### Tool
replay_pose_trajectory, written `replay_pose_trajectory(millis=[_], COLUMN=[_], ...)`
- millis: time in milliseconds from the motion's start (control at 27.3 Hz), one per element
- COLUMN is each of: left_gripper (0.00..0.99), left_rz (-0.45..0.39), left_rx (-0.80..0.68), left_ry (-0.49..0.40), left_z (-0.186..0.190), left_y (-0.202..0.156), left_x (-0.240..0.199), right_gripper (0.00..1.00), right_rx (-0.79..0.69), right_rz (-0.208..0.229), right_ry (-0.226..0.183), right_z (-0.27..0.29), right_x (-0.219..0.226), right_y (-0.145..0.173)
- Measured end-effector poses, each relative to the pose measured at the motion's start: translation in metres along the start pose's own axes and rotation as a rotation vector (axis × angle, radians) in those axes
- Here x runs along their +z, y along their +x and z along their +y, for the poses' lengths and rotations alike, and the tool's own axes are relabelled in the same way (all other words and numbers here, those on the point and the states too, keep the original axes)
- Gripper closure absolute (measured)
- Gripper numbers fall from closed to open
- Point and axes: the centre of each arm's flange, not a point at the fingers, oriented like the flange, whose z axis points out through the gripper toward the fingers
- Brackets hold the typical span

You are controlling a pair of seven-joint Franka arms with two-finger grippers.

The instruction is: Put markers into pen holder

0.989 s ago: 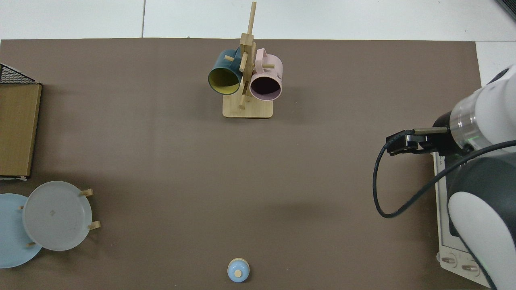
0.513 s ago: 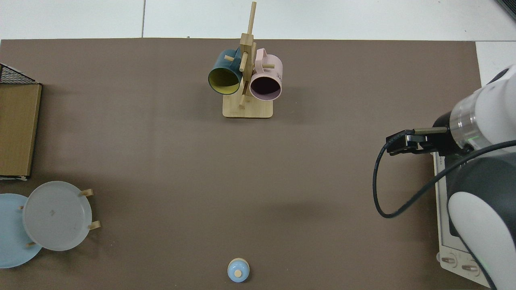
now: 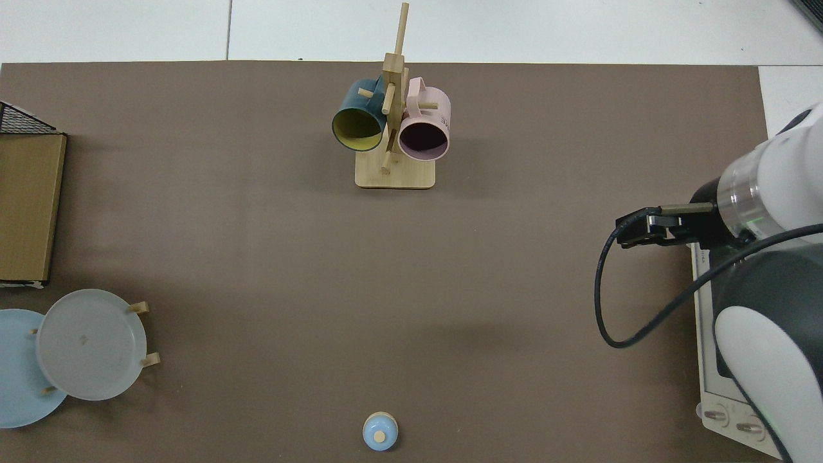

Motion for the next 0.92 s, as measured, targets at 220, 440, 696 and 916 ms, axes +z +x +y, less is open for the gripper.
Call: replay_pose_trajectory(millis=[220,440,696,916], left_gripper=[0.366,0.189,0.000,0.000], left_rz=[0.019,0.097,0.300,0.493], left_rx=[-0.024,-0.090,-0.201,-0.416], left_ry=[0.009,0.012,0.044,-0.079], left_z=[-0.006,0.004,0.024,0.041], left_y=[-0.021,-0.040,-0.047,-0.032], left_x=[-0.030,-0.073,-0.137,-0.160], right_gripper=[0.00,0.00,0.00,0.00], right_rx=[0.000,0.000,0.000,0.000], right_rz=[0.000,0.000,0.000,0.000], right_ry=[0.000,0.000,0.000,0.000], right_z=[0.000,0.000,0.000,0.000], right_x=[0.000,0.000,0.000,0.000], right_y=[0.000,0.000,0.000,0.000])
